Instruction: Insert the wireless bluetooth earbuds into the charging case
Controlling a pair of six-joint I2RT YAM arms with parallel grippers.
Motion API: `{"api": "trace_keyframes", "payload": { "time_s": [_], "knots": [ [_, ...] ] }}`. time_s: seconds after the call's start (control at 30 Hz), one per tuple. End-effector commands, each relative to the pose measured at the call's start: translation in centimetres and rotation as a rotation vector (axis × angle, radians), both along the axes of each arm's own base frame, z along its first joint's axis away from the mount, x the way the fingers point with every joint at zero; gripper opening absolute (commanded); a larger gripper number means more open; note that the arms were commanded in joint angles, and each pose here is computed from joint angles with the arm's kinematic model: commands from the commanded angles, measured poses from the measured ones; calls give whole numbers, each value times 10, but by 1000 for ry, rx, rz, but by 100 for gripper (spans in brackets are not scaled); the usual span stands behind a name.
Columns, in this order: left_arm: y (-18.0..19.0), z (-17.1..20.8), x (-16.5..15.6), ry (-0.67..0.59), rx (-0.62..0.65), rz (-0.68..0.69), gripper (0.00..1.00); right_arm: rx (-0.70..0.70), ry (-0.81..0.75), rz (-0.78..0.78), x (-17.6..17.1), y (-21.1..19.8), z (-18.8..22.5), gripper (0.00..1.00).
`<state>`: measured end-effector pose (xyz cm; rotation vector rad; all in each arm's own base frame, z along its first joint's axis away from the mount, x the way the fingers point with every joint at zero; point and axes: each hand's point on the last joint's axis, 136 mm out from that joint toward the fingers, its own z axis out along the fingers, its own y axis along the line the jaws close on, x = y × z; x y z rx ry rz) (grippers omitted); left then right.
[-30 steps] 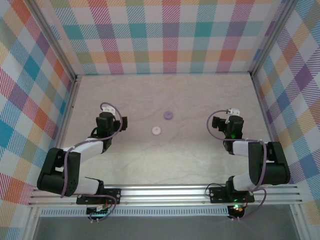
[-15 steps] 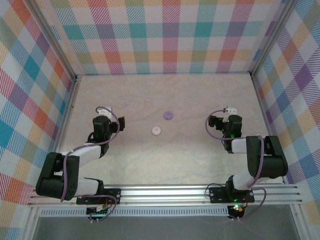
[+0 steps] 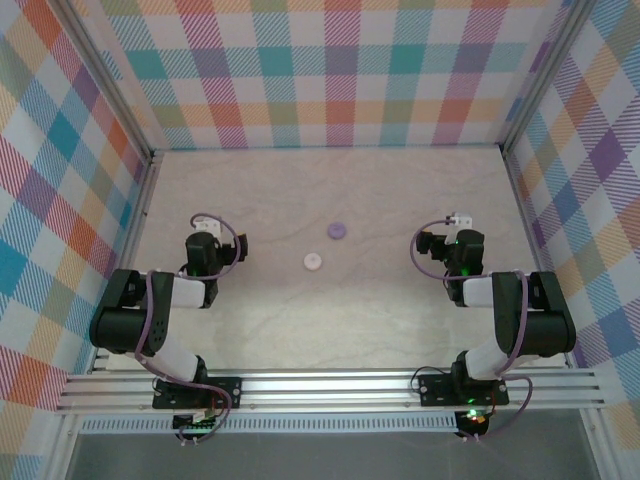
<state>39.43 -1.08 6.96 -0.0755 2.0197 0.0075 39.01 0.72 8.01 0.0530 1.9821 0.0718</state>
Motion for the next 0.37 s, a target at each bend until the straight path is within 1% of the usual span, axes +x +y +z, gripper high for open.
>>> {"api": "trace_keyframes", "payload": {
  "time_s": [0.0,0.33],
  "knots": [
    [-1,9,4,-28,-22,-12,100,0,-45,24,7,4,13,100],
    [-2,9,4,-28,-22,-12,100,1,-42,31,7,5,12,100]
  ]
}}
